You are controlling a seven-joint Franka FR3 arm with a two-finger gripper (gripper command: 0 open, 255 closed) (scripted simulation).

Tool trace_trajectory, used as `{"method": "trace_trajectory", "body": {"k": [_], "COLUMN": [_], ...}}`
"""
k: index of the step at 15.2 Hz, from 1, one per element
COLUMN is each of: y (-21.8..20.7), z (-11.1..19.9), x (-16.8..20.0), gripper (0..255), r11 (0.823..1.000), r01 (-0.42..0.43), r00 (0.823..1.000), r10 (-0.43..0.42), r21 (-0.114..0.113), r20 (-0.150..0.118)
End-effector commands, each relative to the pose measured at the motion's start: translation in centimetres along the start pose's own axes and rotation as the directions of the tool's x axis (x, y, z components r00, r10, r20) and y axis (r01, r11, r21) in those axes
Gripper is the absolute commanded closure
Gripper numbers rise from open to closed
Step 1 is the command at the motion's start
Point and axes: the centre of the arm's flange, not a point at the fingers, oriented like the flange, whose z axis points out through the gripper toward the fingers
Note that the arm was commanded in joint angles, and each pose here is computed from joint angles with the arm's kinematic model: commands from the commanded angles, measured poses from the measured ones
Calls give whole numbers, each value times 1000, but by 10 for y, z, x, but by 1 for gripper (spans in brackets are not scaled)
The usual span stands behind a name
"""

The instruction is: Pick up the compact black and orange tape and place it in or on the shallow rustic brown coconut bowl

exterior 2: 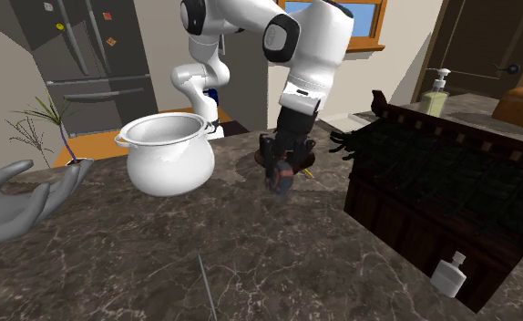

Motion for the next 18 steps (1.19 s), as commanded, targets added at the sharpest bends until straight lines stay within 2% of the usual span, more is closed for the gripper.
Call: {"method": "trace_trajectory", "body": {"k": [1, 10, 18], "y": [3, 15, -44], "z": [-11, -56, -71], "x": [-1, -4, -91], "gripper": [255, 255, 255], "r11": [1000, 1000, 1000], "r01": [0, 0, 0], "r00": [1000, 1000, 1000], "r10": [0, 0, 0], "r21": [0, 0, 0], "r20": [0, 0, 0]}}
